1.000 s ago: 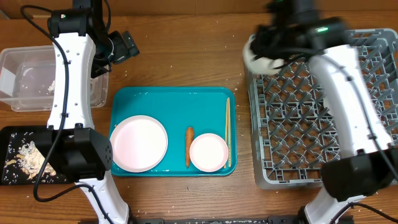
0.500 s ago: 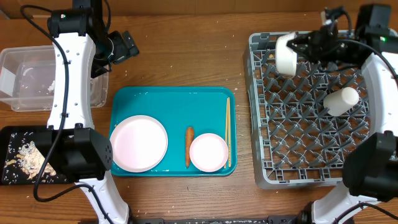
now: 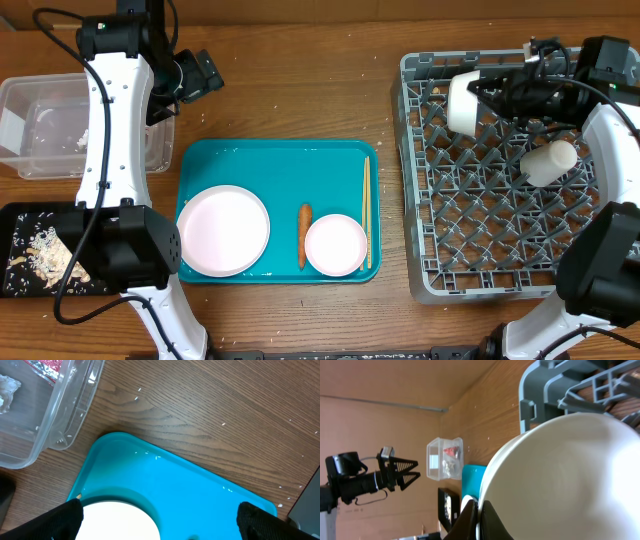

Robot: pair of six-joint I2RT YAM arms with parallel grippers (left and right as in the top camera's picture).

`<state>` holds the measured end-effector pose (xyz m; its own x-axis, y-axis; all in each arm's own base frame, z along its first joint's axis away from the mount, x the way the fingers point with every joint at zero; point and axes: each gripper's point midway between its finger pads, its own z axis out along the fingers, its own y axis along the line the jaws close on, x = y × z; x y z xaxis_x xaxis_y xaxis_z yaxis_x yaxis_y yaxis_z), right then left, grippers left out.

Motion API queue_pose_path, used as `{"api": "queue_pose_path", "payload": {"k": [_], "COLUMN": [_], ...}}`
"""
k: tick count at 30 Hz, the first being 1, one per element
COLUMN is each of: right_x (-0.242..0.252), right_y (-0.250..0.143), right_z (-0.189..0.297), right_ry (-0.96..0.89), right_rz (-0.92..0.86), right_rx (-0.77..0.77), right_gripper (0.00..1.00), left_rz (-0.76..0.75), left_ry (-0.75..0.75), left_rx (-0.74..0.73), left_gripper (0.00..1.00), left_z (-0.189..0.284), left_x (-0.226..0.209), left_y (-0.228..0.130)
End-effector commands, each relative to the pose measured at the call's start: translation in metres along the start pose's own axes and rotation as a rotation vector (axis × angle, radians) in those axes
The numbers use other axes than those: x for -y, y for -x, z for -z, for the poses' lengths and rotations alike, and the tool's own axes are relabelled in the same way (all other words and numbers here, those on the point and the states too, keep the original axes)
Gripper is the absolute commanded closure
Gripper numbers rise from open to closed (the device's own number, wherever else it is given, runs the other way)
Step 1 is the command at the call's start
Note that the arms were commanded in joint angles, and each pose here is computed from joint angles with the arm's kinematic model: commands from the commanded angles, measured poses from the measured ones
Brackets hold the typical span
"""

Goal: Sort waste into correct bins and load items into the dishwasher
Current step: 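Grasp the bowl, carry it to the rack and place it inverted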

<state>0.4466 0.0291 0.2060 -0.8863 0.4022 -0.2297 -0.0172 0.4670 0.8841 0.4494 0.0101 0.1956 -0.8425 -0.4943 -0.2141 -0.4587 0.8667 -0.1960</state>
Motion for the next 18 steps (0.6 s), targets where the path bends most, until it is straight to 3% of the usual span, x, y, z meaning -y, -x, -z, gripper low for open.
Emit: {"api": "queue_pose_path", "payload": {"k": [1,5,18], "right_x": [0.003,-0.013,-0.001], "right_y": [-0.005,-0.007,0.022], "right_z": [-0.001,-0.002,0.01], "right_ry": [0.021,0.104,0.065], "right_rz": [-0.049,-0.023,-0.003], "right_rx": [-0.01,-0.033,0.07], "right_gripper": [0.96,0.96,0.94], "left_rz": [0.006,0.006,0.006], "left_ry": [-0.011,-0.011,-0.011], "left_rx": [0.012,0.012,0.012], "left_gripper": [0.0,0.0,0.0], "left_z": [0.007,0.007,0.007], "left_x": [0.002,0.002,0.002], "left_y": [0.0,0.0,0.0]}}
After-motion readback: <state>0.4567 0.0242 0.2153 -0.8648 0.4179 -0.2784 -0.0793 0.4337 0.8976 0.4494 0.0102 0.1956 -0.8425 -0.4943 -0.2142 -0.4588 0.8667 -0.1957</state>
